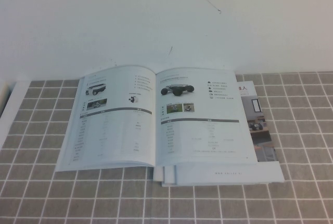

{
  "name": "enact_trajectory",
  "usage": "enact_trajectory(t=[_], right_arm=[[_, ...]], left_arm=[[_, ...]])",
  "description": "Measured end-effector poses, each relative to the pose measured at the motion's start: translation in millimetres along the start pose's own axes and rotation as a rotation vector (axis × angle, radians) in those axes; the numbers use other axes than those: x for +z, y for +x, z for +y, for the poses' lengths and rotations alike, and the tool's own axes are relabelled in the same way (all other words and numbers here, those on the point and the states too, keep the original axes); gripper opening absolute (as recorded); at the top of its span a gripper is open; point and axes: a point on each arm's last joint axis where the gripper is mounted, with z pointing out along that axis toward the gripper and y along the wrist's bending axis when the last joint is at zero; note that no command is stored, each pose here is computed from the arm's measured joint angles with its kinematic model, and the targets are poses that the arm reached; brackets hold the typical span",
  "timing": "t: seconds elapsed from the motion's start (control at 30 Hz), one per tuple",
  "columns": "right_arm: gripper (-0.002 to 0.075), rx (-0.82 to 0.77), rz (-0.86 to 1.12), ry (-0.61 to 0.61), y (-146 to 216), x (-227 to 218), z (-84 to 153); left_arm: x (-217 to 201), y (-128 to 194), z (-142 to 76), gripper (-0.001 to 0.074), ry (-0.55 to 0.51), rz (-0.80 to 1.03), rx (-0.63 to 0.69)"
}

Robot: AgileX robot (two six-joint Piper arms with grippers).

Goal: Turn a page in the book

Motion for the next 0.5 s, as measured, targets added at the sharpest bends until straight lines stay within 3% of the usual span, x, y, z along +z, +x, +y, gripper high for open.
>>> enact_trajectory(t=[0.5], right_arm=[[-0.0003, 0.0, 0.0, 0.0, 0.0, 0.0, 0.0]], left_arm=[[0.0, 0.0, -0.2, -0.0004, 0.002, 0.0, -0.004]])
